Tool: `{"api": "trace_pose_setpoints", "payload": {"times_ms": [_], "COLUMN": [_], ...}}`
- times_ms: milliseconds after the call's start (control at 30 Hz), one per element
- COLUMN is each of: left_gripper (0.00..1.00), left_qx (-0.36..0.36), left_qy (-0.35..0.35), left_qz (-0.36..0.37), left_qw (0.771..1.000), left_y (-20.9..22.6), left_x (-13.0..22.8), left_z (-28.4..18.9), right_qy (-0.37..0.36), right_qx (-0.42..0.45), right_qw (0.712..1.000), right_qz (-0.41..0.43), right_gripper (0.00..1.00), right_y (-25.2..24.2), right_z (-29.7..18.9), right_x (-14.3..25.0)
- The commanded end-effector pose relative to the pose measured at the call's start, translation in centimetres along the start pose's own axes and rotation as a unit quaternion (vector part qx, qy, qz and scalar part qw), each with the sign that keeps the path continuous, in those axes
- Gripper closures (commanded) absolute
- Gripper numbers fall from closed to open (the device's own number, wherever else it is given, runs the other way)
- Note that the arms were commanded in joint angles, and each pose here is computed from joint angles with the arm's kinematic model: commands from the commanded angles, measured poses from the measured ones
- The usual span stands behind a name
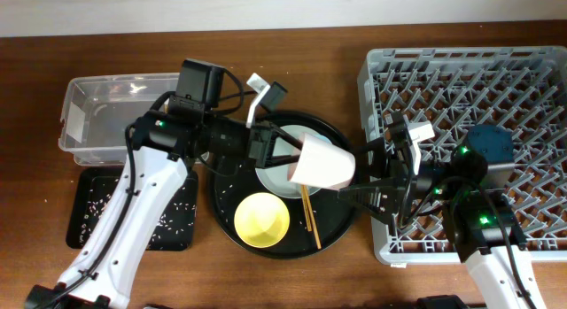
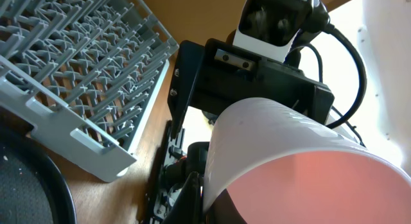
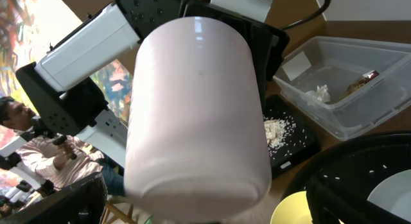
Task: Sort waste into correct bins and load items into the dishwasher rack
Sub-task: 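Lift the pink cup and hand it to the right gripper, then carry the pink cup with the right gripper into the dish rack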
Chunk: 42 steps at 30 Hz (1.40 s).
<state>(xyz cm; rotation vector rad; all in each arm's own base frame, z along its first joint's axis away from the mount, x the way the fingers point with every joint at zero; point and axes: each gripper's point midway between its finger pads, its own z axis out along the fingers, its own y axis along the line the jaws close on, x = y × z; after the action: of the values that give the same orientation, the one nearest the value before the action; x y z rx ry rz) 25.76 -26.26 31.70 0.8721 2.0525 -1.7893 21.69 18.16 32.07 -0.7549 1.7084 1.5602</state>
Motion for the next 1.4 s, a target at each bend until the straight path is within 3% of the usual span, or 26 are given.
{"api": "trace_pose_setpoints", "payload": {"times_ms": [0, 400, 600, 733, 933, 1033, 1133, 1233, 1367], "left_gripper": [1.0, 1.0, 1.0, 1.0, 0.99, 0.94, 0.81, 0.73, 0.72], "left_qx": [0.002, 0.007, 0.007, 0.007, 0.007, 0.007, 0.004, -0.041, -0.113], "left_qy": [0.005, 0.008, 0.008, 0.008, 0.008, 0.008, 0.006, -0.003, -0.023], "left_qz": [0.018, 0.04, 0.041, 0.041, 0.041, 0.04, 0.04, 0.038, 0.032], "left_qw": [1.0, 0.999, 0.999, 0.999, 0.999, 0.999, 0.999, 0.998, 0.993], "left_y": [-0.3, -0.6, -0.6, -0.6, -0.6, -0.6, -0.5, 1.2, 4.0], "left_x": [0.0, -0.2, -0.2, -0.2, -0.2, -0.2, -0.3, -0.7, -1.4], "left_z": [0.5, 1.1, 1.1, 1.1, 1.1, 1.1, 1.0, 0.4, -1.4], "right_qy": [0.005, 0.012, 0.013, 0.014, 0.015, 0.015, 0.015, 0.014, 0.013], "right_qx": [-0.014, -0.058, -0.058, -0.058, -0.05, -0.047, -0.047, -0.047, -0.046], "right_qw": [1.0, 0.995, 0.995, 0.996, 0.998, 0.998, 0.998, 0.998, 0.998], "right_qz": [-0.01, -0.075, -0.074, -0.069, -0.046, -0.033, -0.035, -0.039, -0.042], "right_gripper": [0.01, 0.15, 0.23, 0.37, 0.44, 0.46, 0.46, 0.42, 0.42], "right_y": [0.8, 3.4, 3.4, 3.0, 1.4, 0.5, 0.4, 0.4, 0.4], "right_z": [0.1, 1.5, 1.7, 1.7, 2.1, 2.2, 2.2, 2.2, 2.2], "right_x": [-0.2, -1.2, -1.1, -1.1, -1.0, -1.0, -1.0, -1.1, -1.2]}}
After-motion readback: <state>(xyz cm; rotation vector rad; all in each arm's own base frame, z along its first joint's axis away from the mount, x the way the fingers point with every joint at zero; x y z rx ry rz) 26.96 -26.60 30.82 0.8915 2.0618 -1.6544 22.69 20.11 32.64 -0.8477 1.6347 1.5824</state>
